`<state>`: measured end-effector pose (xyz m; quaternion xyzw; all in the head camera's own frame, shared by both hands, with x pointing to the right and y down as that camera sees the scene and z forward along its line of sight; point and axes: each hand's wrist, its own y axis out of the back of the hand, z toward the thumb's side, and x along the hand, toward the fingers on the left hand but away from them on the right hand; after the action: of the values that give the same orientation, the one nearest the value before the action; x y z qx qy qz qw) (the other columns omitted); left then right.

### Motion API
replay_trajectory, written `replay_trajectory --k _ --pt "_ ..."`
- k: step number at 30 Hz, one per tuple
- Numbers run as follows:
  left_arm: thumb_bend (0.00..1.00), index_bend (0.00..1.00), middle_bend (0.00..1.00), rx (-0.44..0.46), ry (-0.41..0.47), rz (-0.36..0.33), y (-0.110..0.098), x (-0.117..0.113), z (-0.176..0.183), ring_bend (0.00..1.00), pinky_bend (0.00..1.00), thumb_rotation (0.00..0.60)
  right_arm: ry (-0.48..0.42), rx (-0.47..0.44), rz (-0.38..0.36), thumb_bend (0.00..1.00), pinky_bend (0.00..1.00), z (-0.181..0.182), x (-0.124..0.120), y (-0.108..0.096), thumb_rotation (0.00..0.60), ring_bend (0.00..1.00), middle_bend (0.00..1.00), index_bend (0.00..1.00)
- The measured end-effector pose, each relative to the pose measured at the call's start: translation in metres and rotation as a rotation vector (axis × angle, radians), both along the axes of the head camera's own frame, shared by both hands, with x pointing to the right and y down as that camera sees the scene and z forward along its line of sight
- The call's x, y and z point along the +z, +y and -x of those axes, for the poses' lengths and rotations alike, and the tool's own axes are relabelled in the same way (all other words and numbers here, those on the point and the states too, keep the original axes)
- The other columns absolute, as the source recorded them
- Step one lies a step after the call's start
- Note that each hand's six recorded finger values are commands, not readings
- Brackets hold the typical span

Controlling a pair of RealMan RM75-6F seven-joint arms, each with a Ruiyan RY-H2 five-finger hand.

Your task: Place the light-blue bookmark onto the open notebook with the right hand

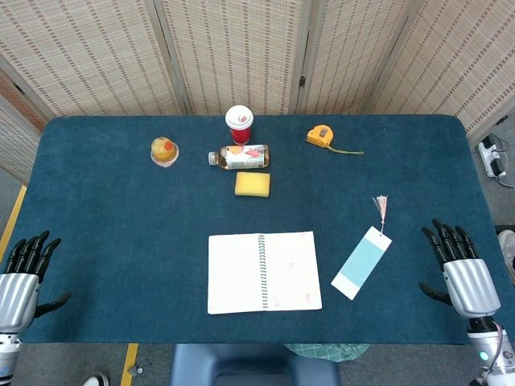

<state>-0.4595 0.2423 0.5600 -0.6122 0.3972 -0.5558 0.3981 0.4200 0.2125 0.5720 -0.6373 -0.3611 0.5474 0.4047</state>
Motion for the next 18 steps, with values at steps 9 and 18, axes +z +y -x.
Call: replay_trajectory --k 9,18 --pt "0.13 0.12 0.02 -0.011 0.011 0.007 0.0 0.001 0.0 0.0 0.0 0.6 0.04 -0.05 0.057 0.0 0.0 0.004 0.01 0.001 0.6 0.0 0.0 0.06" --pt "0.12 0.12 0.02 -0.015 0.021 0.044 -0.006 0.012 -0.003 0.0 0.0 0.6 0.227 -0.308 0.149 0.0 0.0 0.023 0.033 -0.021 0.6 0.0 0.0 0.24"
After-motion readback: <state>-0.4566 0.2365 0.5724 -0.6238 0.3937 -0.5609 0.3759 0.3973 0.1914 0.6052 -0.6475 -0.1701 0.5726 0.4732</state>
